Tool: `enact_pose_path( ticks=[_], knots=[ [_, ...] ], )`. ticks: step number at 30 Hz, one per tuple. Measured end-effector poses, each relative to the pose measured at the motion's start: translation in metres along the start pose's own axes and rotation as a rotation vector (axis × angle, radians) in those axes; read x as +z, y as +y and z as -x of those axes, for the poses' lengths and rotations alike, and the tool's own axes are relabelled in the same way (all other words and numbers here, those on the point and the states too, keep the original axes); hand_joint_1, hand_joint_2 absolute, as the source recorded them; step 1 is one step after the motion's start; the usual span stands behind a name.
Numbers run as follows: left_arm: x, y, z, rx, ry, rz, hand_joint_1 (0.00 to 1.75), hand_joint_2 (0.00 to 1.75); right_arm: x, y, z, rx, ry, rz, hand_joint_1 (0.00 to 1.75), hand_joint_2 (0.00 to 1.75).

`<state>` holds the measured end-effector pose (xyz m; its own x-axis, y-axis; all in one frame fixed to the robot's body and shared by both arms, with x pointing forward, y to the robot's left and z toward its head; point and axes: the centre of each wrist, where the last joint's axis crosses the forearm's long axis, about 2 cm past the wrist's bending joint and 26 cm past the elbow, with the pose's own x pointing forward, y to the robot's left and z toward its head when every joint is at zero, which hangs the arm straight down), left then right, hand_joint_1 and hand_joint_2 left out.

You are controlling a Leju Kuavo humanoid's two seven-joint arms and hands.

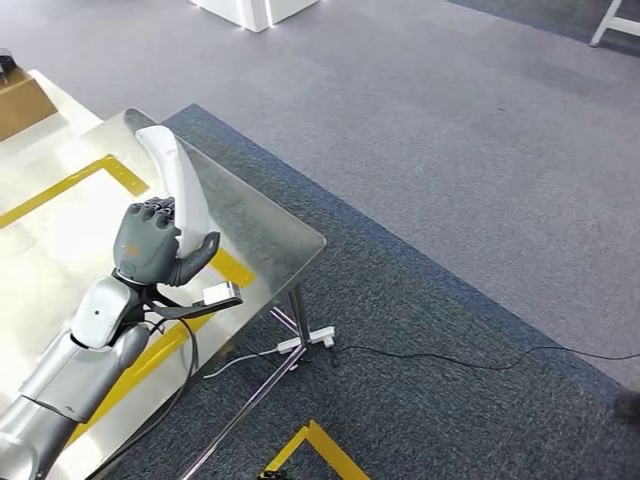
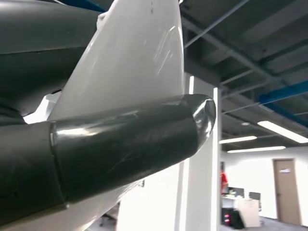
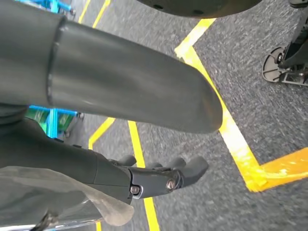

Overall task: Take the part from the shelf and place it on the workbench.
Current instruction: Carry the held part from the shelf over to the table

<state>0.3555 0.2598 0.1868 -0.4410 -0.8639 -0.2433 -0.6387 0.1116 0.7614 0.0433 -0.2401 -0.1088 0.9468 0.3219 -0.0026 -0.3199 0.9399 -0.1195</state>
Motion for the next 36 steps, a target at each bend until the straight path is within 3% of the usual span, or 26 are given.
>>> enact_pose_path(
  ticks=[36],
  knots=[
    [0.016, -0.003, 0.010, -0.030, 0.042, 0.037, 1.75, 0.00, 0.001, 0.002, -0.002, 0.058, -0.028, 0.035, 0.00, 0.00]
  ],
)
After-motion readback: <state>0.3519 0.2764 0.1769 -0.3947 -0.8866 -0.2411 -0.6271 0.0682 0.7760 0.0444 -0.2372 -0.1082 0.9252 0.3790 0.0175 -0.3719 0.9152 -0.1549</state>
